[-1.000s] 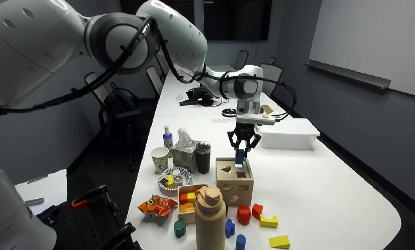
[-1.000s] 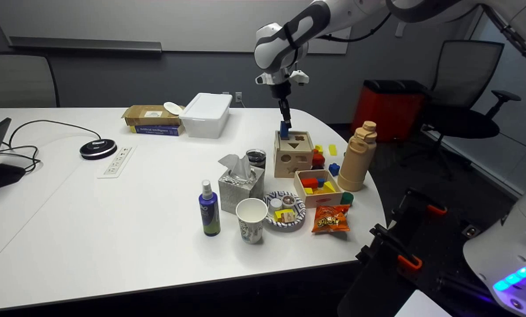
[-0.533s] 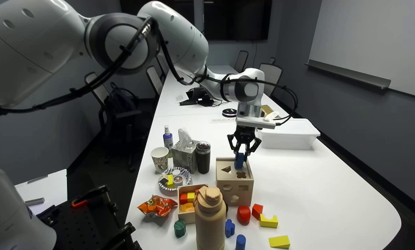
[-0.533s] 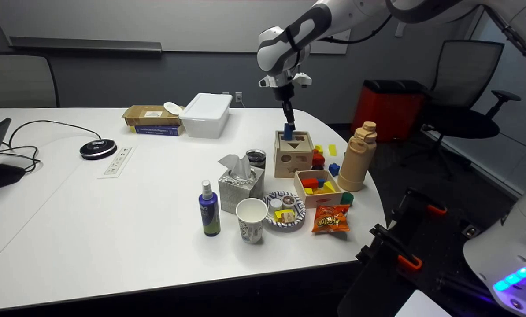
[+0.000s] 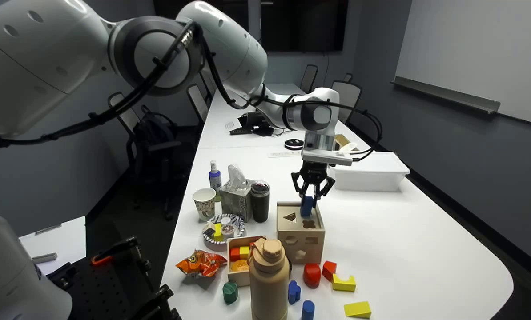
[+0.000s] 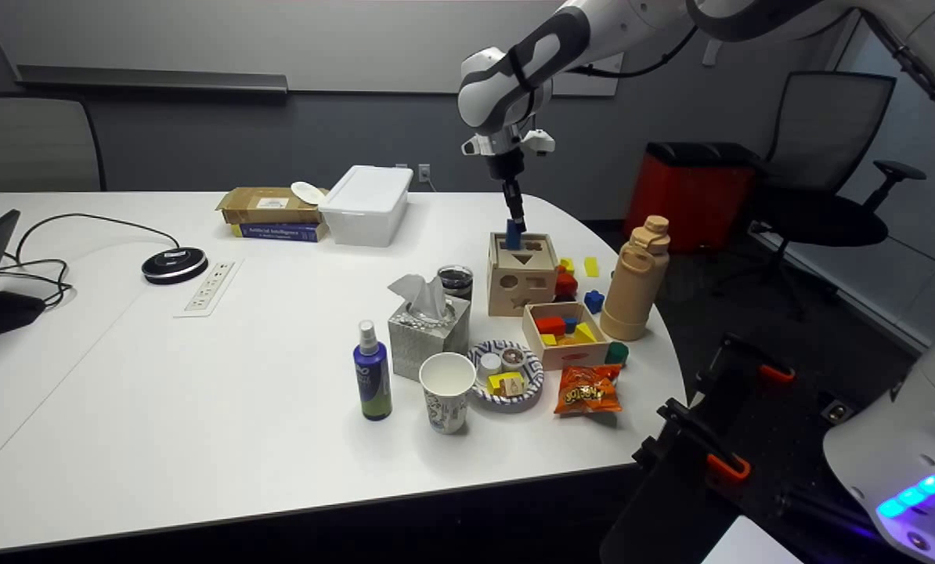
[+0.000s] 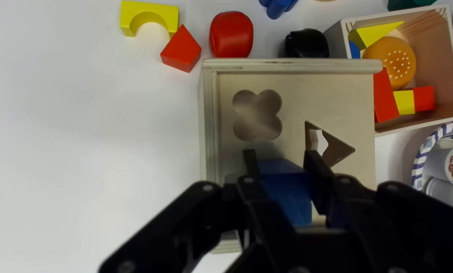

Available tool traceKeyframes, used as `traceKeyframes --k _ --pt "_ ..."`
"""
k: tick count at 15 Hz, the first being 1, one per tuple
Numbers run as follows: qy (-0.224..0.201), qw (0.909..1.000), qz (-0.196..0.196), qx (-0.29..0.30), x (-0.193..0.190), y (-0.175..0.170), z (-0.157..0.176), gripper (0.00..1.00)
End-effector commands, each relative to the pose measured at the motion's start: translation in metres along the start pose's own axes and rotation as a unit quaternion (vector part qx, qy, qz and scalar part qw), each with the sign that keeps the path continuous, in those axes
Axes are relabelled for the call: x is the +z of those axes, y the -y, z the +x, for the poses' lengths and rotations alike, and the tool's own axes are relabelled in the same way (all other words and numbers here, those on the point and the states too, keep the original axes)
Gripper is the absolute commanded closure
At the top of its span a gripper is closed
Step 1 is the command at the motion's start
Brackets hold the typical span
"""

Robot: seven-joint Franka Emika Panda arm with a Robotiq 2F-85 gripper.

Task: Put the blue block inside the box

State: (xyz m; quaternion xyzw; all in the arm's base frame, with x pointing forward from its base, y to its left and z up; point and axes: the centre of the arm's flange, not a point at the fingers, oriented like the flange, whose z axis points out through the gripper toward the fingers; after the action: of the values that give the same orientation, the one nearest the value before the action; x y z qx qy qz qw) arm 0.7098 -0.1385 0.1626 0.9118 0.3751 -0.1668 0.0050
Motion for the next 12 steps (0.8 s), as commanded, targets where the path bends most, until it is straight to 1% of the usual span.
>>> traceKeyframes --k 1,12 --pt "0.004 0.9999 0.008 0.014 0.0033 0.0075 -0.0005 0.91" --pt "0.007 0.9999 0.007 0.008 -0.0038 0.0059 0.0053 0.91"
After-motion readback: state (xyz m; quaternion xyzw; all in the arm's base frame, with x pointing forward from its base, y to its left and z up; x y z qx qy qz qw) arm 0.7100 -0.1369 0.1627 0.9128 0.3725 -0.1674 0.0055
